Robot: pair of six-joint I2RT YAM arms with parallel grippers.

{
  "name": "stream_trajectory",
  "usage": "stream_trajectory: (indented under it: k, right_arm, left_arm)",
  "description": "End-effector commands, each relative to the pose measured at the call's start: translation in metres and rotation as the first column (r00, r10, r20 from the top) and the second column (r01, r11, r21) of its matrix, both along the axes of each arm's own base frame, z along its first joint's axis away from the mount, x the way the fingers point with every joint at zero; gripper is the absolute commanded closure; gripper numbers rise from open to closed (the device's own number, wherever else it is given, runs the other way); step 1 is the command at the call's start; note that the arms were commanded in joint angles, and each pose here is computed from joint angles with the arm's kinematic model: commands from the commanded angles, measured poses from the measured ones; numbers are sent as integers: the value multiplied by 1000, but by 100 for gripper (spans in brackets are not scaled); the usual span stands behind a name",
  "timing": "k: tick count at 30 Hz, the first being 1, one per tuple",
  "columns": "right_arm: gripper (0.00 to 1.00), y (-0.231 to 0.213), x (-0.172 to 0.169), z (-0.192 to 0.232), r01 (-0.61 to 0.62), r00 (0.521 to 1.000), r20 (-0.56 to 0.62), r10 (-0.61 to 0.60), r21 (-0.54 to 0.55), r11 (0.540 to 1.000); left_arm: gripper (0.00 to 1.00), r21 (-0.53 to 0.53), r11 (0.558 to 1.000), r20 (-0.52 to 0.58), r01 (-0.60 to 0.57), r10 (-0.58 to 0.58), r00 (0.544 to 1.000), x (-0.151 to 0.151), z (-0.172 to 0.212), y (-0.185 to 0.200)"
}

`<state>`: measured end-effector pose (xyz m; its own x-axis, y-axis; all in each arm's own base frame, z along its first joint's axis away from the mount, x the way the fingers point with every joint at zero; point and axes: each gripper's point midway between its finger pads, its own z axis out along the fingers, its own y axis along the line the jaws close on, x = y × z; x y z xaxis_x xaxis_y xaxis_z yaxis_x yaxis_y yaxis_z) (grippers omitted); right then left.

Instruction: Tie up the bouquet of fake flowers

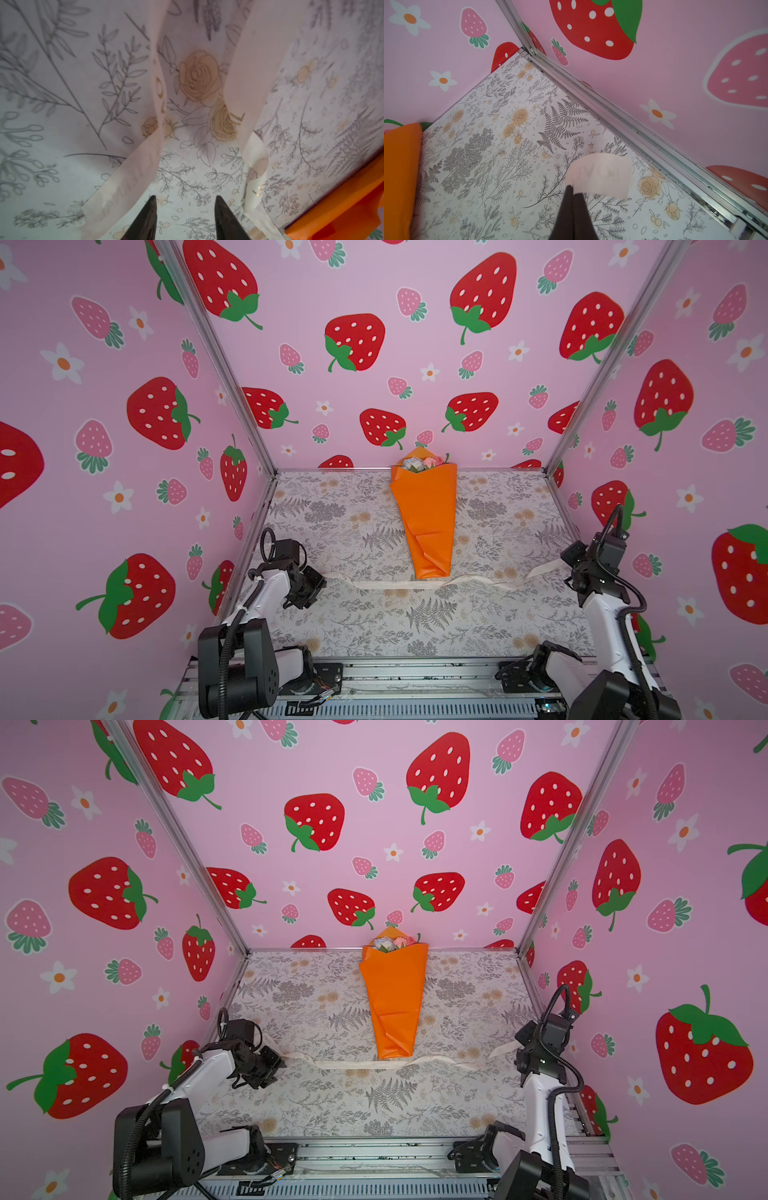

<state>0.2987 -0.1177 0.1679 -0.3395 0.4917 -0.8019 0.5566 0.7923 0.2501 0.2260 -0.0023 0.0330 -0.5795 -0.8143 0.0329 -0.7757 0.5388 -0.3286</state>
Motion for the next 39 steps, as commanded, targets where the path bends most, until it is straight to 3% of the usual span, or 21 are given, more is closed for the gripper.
stream_trajectory:
  k: [1,10,16,25,30,35,39]
  right_arm:
    - [100,2,0,8,-18,1000,12,18,-12,1000]
    - [100,2,0,9,-19,1000,14,20,-11,1000]
    - [100,4,1,3,-24,1000,7,24,2,1000]
    - [100,-2,2,-22,3,998,-67,-2,19,1000]
    - [100,-7,5,-28,22,996,-91,-21,14,1000]
    - [100,-5,7,-28,13,996,-90,-11,24,1000]
    - [100,-1,7,-32,3,997,-81,1,47,999]
  left_arm:
    - [53,17,999,-30,-39,40,999,-5,-6,15]
    - [58,53,969,-113,-242,247,962,-21,-21,86]
    - [60,82,935,-65,-346,351,934,4,-7,140]
    - [62,171,913,-7,-371,378,926,44,19,189]
    - [63,197,908,43,-369,368,929,54,35,196]
    - [57,186,940,48,-285,281,958,61,45,167]
    - [49,169,944,83,-284,273,958,60,40,140]
